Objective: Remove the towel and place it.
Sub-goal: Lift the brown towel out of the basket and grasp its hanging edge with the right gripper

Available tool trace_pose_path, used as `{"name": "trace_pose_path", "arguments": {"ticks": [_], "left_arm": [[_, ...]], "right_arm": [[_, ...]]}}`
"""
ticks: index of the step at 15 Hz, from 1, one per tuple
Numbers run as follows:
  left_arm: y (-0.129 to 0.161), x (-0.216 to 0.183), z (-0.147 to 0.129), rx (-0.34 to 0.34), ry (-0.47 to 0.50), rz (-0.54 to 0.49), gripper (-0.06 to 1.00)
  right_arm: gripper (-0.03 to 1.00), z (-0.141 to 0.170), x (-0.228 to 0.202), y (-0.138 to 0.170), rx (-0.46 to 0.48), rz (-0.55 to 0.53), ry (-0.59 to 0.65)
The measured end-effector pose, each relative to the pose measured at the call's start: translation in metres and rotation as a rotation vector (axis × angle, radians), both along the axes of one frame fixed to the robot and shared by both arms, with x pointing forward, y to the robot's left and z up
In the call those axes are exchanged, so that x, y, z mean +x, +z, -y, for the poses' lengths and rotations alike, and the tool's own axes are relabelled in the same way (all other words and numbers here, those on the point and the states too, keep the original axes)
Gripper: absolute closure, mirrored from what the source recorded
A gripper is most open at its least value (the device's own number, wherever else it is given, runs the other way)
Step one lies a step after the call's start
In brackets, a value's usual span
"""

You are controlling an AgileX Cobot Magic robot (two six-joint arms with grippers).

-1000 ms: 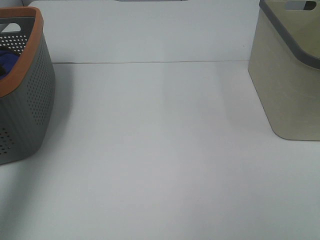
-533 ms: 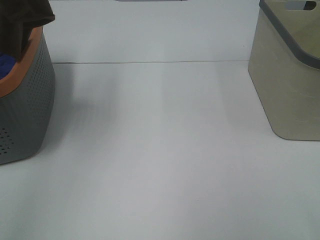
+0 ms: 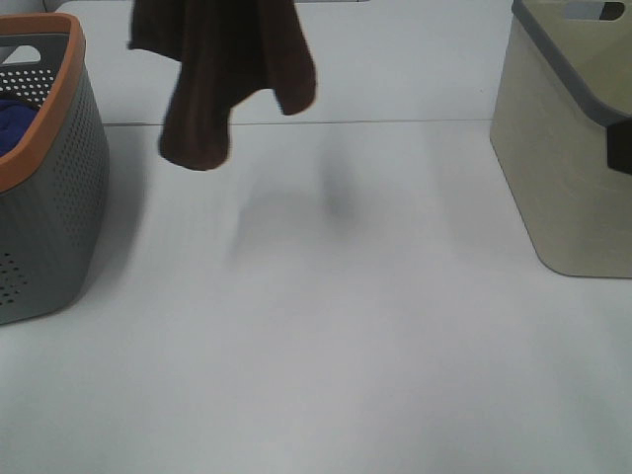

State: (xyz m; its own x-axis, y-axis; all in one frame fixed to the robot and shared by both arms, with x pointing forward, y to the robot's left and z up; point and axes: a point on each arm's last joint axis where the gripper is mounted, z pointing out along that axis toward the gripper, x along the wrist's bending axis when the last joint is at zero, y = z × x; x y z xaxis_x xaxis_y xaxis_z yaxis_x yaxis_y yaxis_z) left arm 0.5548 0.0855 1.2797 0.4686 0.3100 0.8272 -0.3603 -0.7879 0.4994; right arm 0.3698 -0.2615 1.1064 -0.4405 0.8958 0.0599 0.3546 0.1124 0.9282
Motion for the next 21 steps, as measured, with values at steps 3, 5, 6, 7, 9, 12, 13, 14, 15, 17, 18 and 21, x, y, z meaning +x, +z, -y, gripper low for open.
{"name": "trace_pose_path", "arguments": {"ticks": [3,5,6,7,9,12,13,14,15,17,18,21], "left_arm": [[-0.015,-0.001,0.029,0.013,-0.062,-0.02,0.94],[-0.026,0.0,0.048,0.015,-0.096,-0.025,0.94],[-0.031,0.002,0.056,0.017,-0.109,-0.026,0.94],[-0.036,0.002,0.062,0.02,-0.12,-0.03,0.94],[-0.039,0.0,0.069,0.026,-0.134,-0.037,0.94],[-0.04,-0.002,0.072,0.023,-0.142,-0.04,0.94],[-0.04,-0.003,0.072,0.023,-0.144,-0.04,0.94],[-0.04,-0.003,0.072,0.021,-0.145,-0.042,0.94],[-0.04,-0.003,0.073,0.02,-0.146,-0.044,0.94],[-0.04,-0.003,0.073,0.015,-0.147,-0.048,0.94],[-0.04,-0.003,0.073,0.014,-0.148,-0.049,0.94],[-0.041,-0.004,0.074,0.01,-0.152,-0.06,0.94]], "right_arm": [[0.12,-0.005,0.022,-0.007,0.03,-0.011,0.064],[0.12,-0.008,0.04,-0.012,0.047,0.008,0.112],[0.12,-0.009,0.048,-0.015,0.065,0.016,0.13],[0.12,-0.011,0.056,-0.018,0.079,0.021,0.151],[0.12,-0.018,0.069,-0.026,0.124,0.015,0.223],[0.12,-0.039,0.08,-0.041,0.14,-0.02,0.327],[0.12,-0.049,0.083,-0.048,0.126,-0.035,0.352],[0.12,-0.06,0.086,-0.055,0.11,-0.052,0.368],[0.12,-0.068,0.089,-0.062,0.092,-0.069,0.369],[0.12,-0.08,0.1,-0.082,0.026,-0.093,0.364],[0.12,-0.082,0.104,-0.089,-0.01,-0.094,0.377],[0.12,-0.085,0.122,-0.096,-0.067,-0.088,0.376]]}}
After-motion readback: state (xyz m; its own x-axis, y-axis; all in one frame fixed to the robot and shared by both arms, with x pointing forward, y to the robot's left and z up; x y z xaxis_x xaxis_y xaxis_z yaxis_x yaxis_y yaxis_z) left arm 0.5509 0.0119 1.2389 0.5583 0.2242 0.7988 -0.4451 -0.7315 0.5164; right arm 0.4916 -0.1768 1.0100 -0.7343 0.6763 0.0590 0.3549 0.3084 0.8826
